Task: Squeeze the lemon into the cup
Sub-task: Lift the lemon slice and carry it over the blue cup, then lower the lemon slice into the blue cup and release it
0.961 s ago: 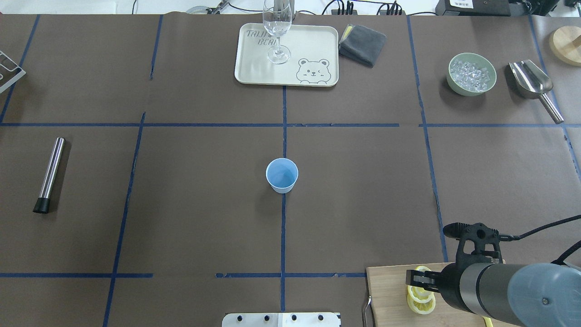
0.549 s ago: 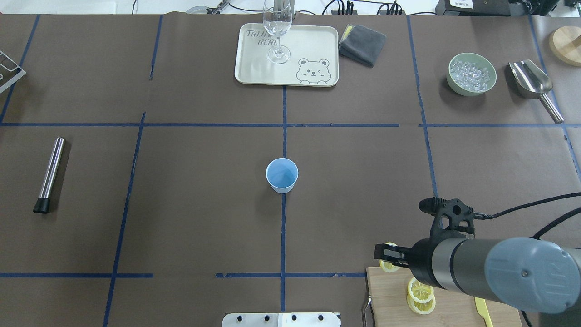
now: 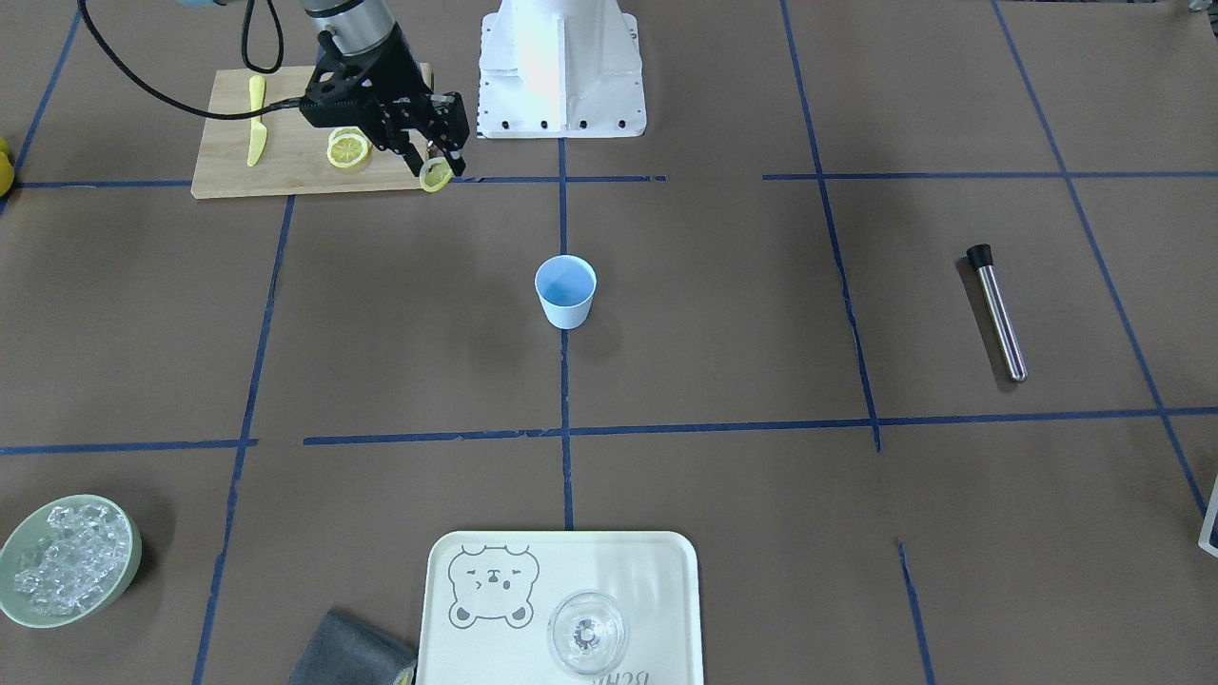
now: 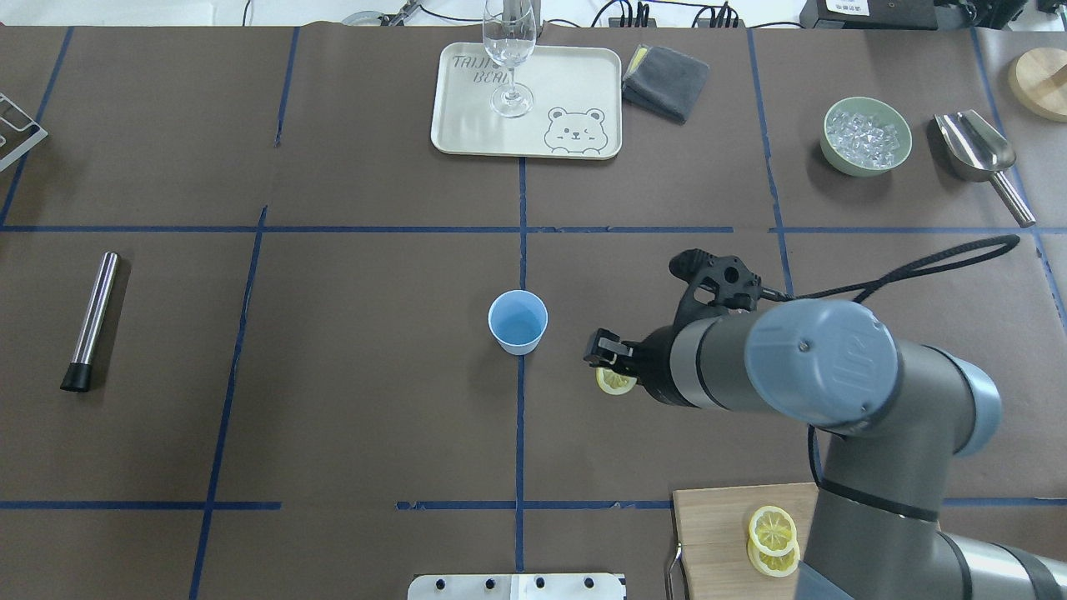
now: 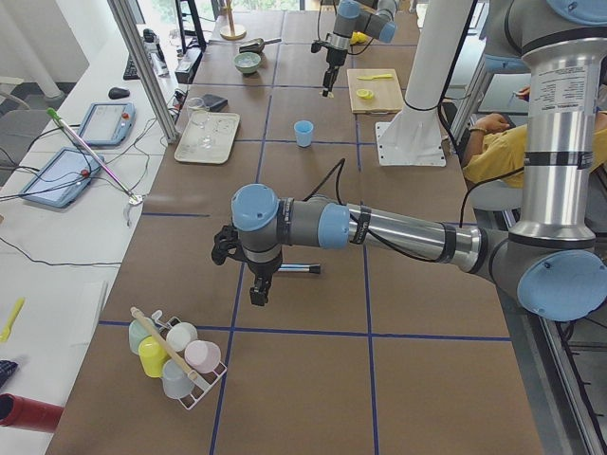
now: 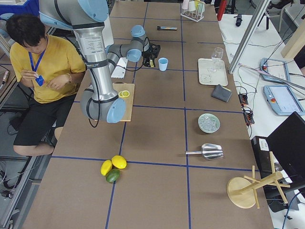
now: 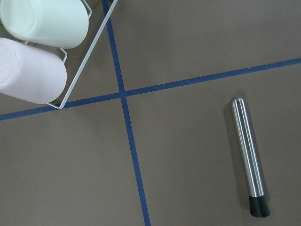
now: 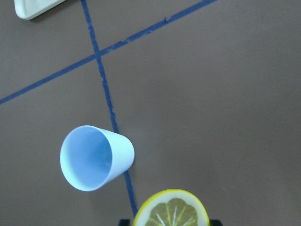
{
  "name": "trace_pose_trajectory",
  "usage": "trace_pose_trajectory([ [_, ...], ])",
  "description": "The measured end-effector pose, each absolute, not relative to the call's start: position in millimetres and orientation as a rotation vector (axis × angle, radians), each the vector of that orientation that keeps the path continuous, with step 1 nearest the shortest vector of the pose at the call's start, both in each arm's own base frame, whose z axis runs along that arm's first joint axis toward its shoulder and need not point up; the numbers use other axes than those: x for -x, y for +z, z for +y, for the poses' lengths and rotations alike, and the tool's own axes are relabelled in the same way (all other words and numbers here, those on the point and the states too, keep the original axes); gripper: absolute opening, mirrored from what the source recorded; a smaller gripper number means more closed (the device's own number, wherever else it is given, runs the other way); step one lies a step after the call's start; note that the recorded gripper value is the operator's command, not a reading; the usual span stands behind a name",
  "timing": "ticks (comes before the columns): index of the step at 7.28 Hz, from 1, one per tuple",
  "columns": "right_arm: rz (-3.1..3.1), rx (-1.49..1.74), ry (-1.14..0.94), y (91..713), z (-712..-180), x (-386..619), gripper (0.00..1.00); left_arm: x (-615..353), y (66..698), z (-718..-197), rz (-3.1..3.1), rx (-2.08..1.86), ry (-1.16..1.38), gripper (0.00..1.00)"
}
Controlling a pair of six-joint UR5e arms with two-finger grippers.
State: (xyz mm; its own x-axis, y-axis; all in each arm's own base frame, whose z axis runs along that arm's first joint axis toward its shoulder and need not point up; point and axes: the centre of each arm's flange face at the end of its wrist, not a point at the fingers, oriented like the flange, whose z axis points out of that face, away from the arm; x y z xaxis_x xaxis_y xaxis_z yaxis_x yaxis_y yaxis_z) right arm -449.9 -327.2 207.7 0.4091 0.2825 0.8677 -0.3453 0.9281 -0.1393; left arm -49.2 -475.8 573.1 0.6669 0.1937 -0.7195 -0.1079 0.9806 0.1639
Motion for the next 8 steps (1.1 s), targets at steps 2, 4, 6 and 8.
trace_pose_trajectory([
  [2,-1.08,-0.075,0.429,183.2,-364.1,476.1,0.65,49.3,575.2,-473.8,0.824,-0.106,0.169,1.0],
  [4,-1.068,-0.073,0.448,166.4,-388.1,509.4,0.65,49.4,577.5,-470.6,0.824,-0.102,0.167,1.0],
  [6,-1.058,-0.068,0.456,158.7,-403.3,538.0,0.66,49.4,576.5,-470.1,0.824,-0.104,0.168,1.0],
  [8,-1.048,-0.064,0.458,166.9,-407.8,550.2,0.66,49.4,575.7,-470.0,0.824,-0.105,0.168,1.0],
])
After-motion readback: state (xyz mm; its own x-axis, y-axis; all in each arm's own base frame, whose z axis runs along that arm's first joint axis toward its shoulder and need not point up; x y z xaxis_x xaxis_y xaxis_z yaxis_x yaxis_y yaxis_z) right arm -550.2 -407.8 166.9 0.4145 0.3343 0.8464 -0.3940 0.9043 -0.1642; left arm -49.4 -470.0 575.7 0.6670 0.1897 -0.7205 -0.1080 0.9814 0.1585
